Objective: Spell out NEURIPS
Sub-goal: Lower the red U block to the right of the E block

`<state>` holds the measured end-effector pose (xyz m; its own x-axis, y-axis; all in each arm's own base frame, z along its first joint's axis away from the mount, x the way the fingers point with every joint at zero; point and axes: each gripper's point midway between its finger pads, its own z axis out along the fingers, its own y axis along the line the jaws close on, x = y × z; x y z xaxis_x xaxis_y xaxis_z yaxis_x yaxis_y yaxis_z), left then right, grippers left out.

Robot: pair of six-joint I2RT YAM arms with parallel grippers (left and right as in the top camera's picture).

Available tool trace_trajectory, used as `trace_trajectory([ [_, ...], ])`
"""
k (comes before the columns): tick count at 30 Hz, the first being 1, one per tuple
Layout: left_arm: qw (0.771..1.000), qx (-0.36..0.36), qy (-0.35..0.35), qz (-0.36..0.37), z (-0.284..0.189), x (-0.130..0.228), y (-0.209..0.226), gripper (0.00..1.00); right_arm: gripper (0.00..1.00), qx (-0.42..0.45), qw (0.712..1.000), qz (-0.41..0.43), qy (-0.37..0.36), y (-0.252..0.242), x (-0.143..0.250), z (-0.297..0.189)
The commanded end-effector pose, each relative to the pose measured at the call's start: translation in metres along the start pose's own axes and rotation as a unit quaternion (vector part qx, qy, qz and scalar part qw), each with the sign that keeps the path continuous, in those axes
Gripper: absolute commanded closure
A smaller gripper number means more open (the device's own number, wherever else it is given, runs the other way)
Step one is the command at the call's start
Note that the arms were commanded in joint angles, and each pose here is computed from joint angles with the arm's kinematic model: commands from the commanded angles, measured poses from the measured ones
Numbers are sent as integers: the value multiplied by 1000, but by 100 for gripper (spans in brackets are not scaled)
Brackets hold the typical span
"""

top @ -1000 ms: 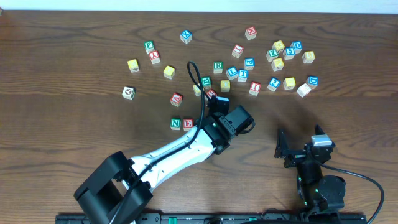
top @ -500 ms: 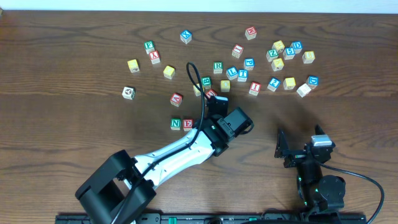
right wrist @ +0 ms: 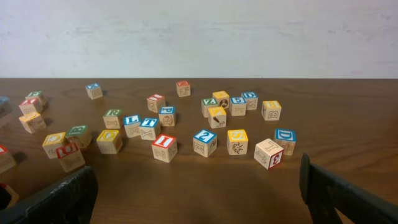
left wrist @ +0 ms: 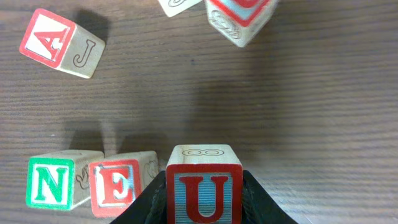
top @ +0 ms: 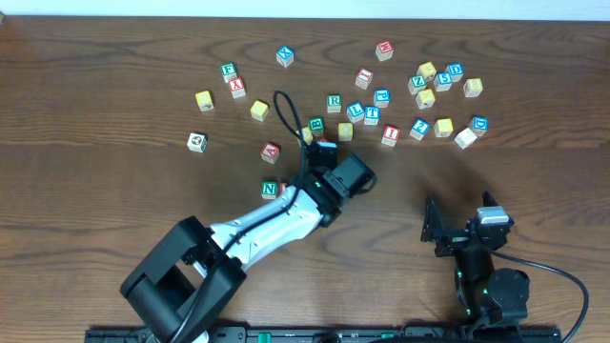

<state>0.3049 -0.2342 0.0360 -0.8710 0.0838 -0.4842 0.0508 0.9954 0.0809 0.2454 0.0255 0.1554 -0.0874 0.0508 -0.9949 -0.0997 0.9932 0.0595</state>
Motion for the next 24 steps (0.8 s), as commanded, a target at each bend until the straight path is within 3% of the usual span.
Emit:
trace_trajectory([
  [1,1000,10,27,6,12,7,6,90,1,-4,1000,3,1,2,1,0],
  [24,999,11,52,3,24,16,15,92,1,-4,1000,3,1,2,1,0],
])
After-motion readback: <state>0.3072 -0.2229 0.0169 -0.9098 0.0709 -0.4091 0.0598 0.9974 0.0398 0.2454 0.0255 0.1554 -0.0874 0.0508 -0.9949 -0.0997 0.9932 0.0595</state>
